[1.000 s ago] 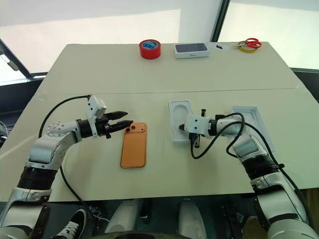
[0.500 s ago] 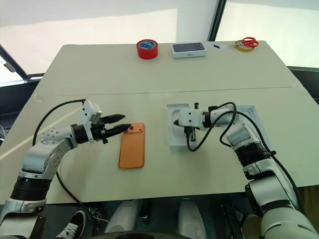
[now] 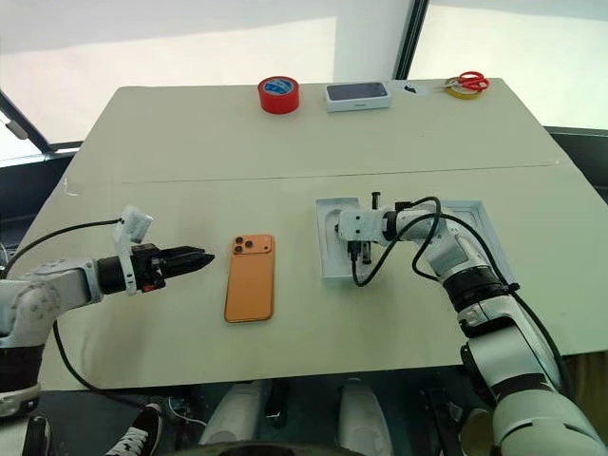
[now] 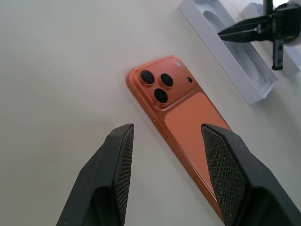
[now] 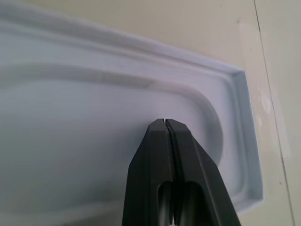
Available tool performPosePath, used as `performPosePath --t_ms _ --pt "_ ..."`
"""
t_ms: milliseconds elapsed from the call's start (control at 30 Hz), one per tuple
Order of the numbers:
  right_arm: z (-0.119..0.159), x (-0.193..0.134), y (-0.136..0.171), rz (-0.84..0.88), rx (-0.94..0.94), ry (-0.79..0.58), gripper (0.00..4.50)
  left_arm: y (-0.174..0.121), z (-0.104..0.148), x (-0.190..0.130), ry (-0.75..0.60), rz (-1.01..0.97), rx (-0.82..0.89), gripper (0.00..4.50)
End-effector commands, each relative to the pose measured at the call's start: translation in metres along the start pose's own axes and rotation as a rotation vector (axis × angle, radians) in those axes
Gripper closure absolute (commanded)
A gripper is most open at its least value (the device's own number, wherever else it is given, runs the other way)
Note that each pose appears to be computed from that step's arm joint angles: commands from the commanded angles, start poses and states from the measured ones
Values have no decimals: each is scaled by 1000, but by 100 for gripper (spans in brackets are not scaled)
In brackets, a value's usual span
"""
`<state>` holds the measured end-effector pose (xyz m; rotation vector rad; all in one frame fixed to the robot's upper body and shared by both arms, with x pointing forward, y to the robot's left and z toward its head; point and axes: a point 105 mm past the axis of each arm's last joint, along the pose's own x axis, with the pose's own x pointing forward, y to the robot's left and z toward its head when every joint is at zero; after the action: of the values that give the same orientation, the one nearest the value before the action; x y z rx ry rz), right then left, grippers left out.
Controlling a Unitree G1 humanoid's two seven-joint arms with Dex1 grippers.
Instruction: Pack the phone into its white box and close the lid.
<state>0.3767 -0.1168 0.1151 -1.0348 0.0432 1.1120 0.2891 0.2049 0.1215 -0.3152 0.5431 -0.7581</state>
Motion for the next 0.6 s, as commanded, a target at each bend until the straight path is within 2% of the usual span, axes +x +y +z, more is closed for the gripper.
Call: performPosePath --t_ms 33,200,367,467,600 --pt "41 -10 -24 -82 7 -149 447 -17 -5 -4 34 -78 -113 208" --pt "86 -2 -10 -23 84 -267 447 -14 -23 4 68 -43 -225 208" --pt "109 21 32 74 15 -241 447 -16 -32 15 98 -40 -264 208" --pt "102 34 50 126 -5 -157 447 -19 -37 22 122 -40 -241 208" --pt "75 37 71 242 -78 -16 447 -24 -43 31 145 -48 -257 208"
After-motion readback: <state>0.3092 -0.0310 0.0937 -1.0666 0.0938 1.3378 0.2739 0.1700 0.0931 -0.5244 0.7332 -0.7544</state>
